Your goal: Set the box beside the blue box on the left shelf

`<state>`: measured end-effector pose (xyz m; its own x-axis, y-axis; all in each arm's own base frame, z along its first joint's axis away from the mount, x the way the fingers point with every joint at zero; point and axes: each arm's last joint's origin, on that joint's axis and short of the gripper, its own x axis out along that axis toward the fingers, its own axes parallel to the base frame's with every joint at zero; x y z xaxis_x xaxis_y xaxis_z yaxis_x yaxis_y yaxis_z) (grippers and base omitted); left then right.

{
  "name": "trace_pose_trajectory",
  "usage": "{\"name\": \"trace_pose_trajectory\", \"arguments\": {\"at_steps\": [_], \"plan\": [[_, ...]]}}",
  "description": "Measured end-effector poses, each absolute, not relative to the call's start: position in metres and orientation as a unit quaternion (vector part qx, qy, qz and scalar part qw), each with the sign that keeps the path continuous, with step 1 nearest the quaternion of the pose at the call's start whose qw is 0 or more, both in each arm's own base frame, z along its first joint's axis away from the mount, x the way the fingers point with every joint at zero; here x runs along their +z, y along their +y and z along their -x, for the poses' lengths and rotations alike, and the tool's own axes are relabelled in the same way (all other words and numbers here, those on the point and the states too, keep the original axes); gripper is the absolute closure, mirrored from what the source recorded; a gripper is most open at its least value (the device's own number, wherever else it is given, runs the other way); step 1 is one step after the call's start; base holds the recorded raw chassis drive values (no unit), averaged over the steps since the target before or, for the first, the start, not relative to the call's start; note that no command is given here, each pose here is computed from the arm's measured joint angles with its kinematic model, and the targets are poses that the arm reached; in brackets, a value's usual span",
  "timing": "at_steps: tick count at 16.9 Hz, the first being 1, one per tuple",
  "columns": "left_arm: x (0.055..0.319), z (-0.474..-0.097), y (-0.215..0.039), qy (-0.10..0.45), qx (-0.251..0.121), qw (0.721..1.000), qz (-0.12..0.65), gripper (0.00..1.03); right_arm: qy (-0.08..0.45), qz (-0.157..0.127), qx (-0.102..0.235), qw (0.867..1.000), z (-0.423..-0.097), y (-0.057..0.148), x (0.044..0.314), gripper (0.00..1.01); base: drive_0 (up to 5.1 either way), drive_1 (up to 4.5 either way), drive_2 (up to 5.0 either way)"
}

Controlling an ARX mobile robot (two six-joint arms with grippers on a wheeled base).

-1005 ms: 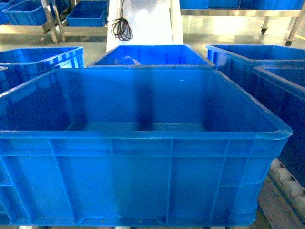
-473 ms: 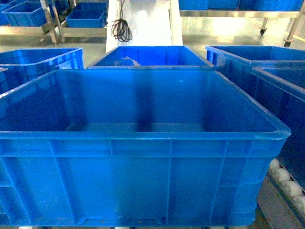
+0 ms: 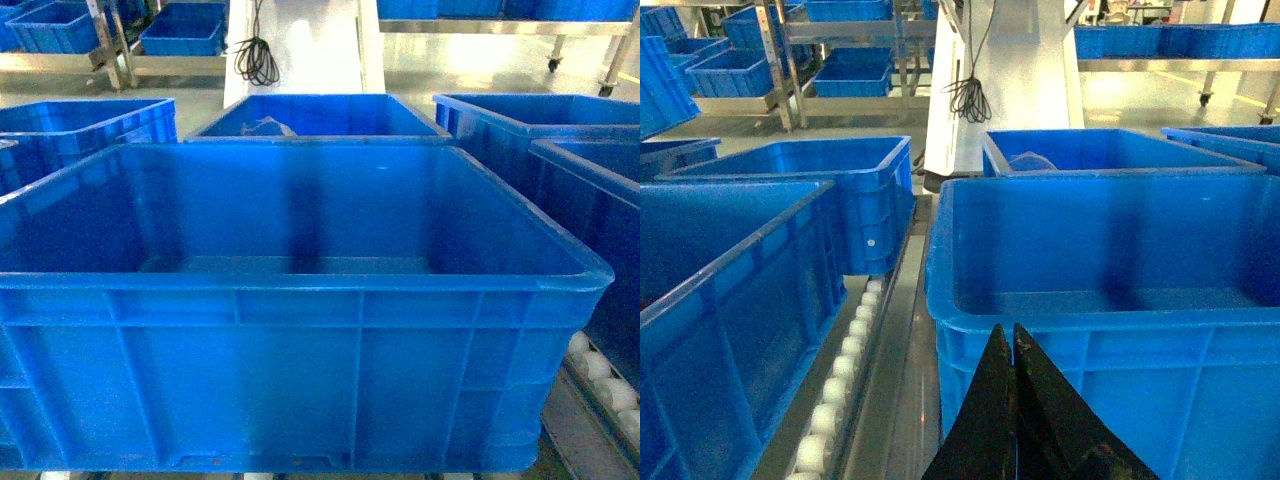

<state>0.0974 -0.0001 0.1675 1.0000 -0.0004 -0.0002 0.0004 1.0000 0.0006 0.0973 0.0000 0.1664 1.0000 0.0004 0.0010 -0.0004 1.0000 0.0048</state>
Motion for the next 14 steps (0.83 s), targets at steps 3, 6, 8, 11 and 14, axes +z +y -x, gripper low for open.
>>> {"name": "trace_pose_trajectory", "arguments": {"at_steps": [3, 6, 8, 11, 14], "plan": [[0.1674, -0.0974, -0.0001, 0.000, 0.000, 1.000, 0.000, 0.84, -0.001, -0.002, 0.000, 1.000, -0.0973, 0.0000, 0.1665, 0.84, 0.0, 0.00, 0.0], [0.1674, -0.0974, -0.0001, 0.000, 0.000, 1.000, 0.000, 0.74, -0.001, -0.002, 0.000, 1.000, -0.0973, 0.0000, 0.1665, 0.74, 0.0, 0.00, 0.0], [0.1674, -0.0974, -0.0001, 0.000, 0.000, 1.000, 0.000, 0.67, -0.001, -0.002, 0.000, 1.000, -0.0973, 0.0000, 0.1665, 0.67, 0.0, 0.00, 0.0], [0.1674, -0.0974, -0.0001, 0.000, 0.000, 1.000, 0.000, 0.58, -0.001, -0.002, 0.000, 1.000, -0.0973, 0.0000, 0.1665, 0.58, 0.0, 0.00, 0.0], [0.1673, -0.0974, -0.0001, 0.001, 0.000, 1.000, 0.000, 0.32, -0.001, -0.002, 0.000, 1.000, -0.0973, 0.0000, 0.1665, 0.32, 0.0, 0.00, 0.0]]}}
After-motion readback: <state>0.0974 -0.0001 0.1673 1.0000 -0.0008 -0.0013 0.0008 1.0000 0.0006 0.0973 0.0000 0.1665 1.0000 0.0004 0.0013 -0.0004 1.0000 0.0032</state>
